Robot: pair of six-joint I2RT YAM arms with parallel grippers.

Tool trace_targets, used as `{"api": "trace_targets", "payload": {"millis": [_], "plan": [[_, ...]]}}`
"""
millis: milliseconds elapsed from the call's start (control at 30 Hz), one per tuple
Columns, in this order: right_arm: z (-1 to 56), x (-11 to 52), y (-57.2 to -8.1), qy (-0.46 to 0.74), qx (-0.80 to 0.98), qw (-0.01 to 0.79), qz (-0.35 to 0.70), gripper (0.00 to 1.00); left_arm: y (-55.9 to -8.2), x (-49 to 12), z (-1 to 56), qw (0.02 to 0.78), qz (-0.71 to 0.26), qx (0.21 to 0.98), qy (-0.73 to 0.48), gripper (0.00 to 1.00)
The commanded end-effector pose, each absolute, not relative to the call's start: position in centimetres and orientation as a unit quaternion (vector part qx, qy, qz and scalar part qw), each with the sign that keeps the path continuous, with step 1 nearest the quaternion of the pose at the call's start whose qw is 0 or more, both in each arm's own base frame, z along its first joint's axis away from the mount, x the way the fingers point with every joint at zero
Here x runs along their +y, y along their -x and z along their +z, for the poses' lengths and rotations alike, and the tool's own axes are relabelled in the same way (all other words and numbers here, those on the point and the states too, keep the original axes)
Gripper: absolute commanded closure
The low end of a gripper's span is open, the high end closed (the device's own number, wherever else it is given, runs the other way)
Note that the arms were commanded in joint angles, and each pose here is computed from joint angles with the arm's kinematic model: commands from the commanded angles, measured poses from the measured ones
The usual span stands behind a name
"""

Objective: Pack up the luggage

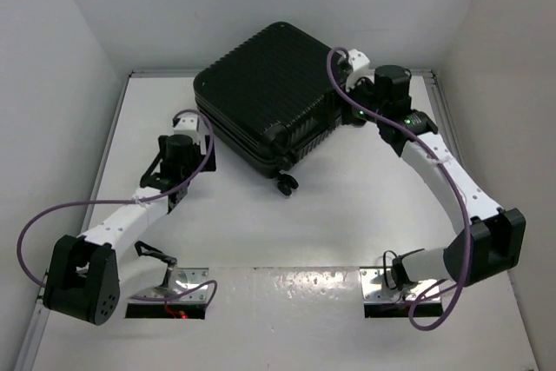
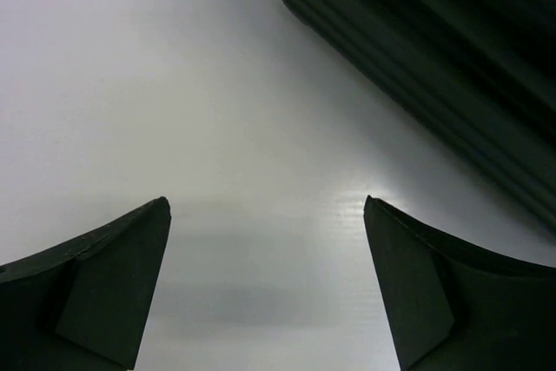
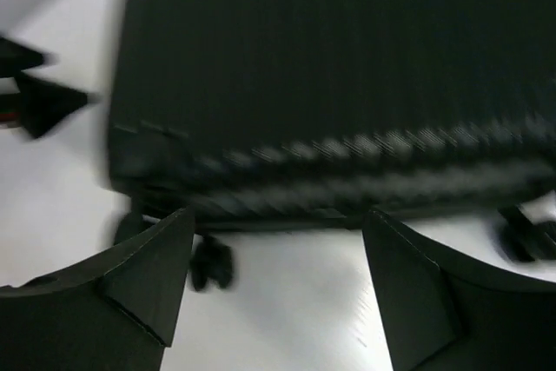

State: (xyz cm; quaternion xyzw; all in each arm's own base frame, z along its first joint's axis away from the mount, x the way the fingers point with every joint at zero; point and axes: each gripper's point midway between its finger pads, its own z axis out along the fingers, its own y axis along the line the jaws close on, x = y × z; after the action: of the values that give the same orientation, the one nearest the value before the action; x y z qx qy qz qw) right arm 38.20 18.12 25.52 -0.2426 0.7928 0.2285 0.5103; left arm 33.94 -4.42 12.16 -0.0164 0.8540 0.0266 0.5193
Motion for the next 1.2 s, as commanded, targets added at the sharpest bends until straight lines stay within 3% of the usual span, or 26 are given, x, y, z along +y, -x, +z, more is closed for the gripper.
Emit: {"api": "trace_targets", "payload": {"millis": [0, 133, 300, 467, 767, 833, 867, 900, 967, 1000, 1100, 1167], "plan": [[25.9, 24.1, -34.4, 0.291, 0.78, 0.442, 0.333, 0.21, -35.6, -3.7, 14.8, 0.543, 0.015, 0.839, 0.04, 0.02], [22.9, 27.5, -30.8, 0.336, 0.788, 0.389, 0.339, 0.13, -36.1, -1.7, 15.5, 0.54, 0.025, 0.839, 0.067, 0.01], [18.7, 27.4, -30.1, 0.35, 0.83, 0.334, 0.278, 0.1, -36.6, -0.2, 16.3, 0.531, 0.05, 0.843, 0.067, 0.01], [17.4, 28.3, -31.3, 0.374, 0.832, 0.341, 0.228, 0.01, -36.4, 1.3, 16.2, 0.531, 0.051, 0.841, 0.091, 0.01], [17.4, 31.2, -33.4, 0.361, 0.836, 0.364, 0.197, 0.01, -36.0, 2.5, 15.9, 0.526, 0.057, 0.842, 0.104, 0.01], [17.6, 32.0, -33.0, 0.367, 0.834, 0.365, 0.193, 0.08, -35.9, 3.2, 15.9, 0.525, 0.061, 0.841, 0.112, 0.01], [17.9, 32.1, -32.8, 0.367, 0.832, 0.371, 0.189, 0.17, -35.9, 3.2, 15.7, 0.525, 0.062, 0.841, 0.112, 0.01], [18.2, 32.2, -32.7, 0.369, 0.829, 0.375, 0.19, 0.37, -36.0, 3.5, 15.8, 0.529, 0.063, 0.838, 0.116, 0.01], [17.8, 32.1, -32.0, 0.377, 0.826, 0.373, 0.191, 0.54, -36.6, 3.5, 15.7, 0.533, 0.059, 0.838, 0.104, 0.11], [17.6, 31.9, -31.7, 0.38, 0.826, 0.368, 0.196, 0.72, -36.8, 3.6, 15.4, 0.53, 0.059, 0.841, 0.089, 0.14], [16.2, 29.8, -30.7, 0.389, 0.83, 0.356, 0.183, 0.98, -38.3, 2.9, 15.2, 0.535, 0.043, 0.843, 0.028, 0.2], [16.3, 27.6, -30.2, 0.383, 0.832, 0.36, 0.174, 1.0, -39.3, 2.1, 16.2, 0.562, 0.009, 0.827, -0.012, 0.21]]}}
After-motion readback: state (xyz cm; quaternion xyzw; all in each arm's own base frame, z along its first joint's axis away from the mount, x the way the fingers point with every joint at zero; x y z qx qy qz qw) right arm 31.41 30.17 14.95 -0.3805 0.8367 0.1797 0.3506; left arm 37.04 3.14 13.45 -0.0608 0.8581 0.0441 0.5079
